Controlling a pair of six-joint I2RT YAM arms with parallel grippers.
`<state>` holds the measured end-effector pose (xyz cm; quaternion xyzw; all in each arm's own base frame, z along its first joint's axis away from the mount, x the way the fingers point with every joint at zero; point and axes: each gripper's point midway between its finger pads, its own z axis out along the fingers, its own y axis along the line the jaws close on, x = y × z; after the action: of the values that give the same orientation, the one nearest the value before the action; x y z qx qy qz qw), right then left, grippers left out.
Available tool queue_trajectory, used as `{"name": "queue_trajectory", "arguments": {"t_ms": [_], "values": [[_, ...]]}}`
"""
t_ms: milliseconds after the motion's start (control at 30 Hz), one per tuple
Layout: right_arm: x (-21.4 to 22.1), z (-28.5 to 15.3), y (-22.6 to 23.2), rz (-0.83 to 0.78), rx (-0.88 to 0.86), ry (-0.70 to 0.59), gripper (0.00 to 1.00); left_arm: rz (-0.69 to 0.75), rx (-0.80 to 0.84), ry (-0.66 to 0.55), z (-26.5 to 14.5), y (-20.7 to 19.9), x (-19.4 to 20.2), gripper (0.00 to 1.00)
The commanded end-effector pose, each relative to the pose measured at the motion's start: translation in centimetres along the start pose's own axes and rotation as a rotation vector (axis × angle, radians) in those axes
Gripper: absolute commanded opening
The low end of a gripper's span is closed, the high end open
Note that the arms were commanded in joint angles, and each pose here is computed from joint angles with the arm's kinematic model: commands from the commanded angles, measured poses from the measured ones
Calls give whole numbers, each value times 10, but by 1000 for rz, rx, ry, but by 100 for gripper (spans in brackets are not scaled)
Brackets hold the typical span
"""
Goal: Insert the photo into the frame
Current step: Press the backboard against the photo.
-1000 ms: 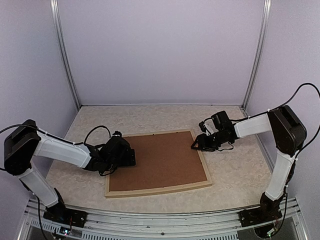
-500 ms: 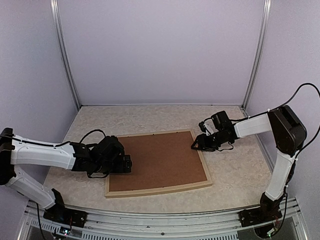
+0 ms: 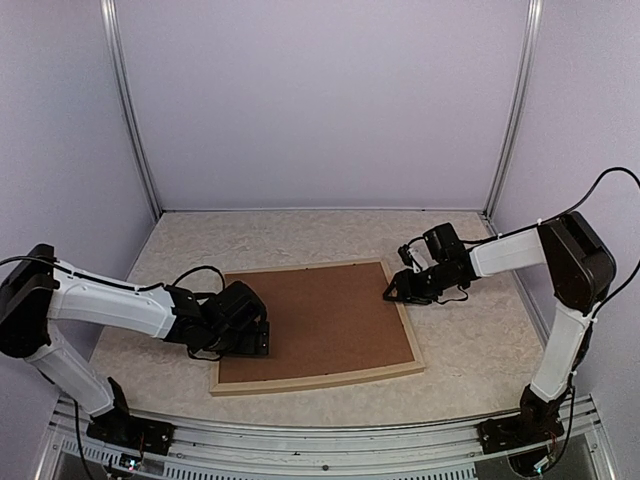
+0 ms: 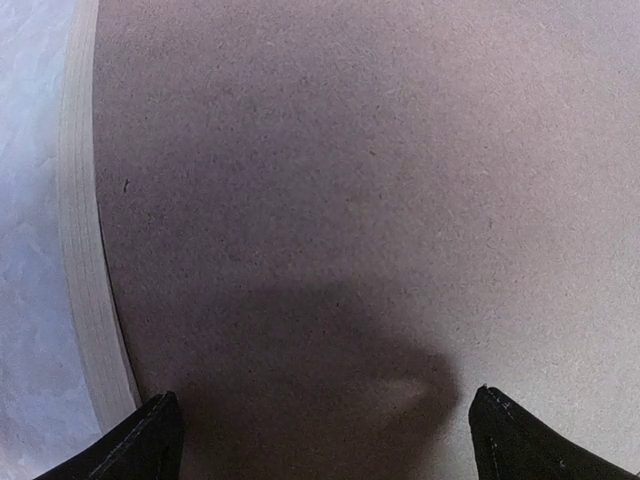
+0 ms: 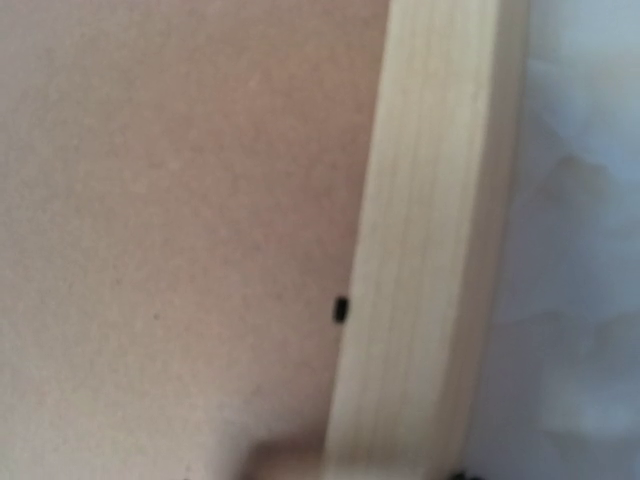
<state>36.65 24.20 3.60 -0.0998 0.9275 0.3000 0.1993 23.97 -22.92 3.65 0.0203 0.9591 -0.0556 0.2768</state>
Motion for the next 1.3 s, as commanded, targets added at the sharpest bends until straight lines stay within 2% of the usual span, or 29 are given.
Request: {"name": "queue_trajectory", "arguments": {"t_ms": [0,233,400,600,733,1033,1267], "values": [[6,-5,6,-12,-5,10,56,22,-19,140,13,7,40,99],[2,-6,5,-12,-4,-1,56,4,-6,-34,-19,-2,-24,99],[-7,-16,6,-21,13,-35,57,-29,-18,-134,-31,11,-75,99],[-15,-22,6,-31,37,-59,57,-52,-10,-167,-25,33,-113,99],[-16,-22,6,-31,37,-61,57,-42,5,-182,-23,32,-128,99],[-12,-17,4,-25,33,-47,57,-5,34,-134,8,12,-125,99],[-6,-16,0,-20,42,-39,57,42,-49,-1,62,13,-82,99]]}}
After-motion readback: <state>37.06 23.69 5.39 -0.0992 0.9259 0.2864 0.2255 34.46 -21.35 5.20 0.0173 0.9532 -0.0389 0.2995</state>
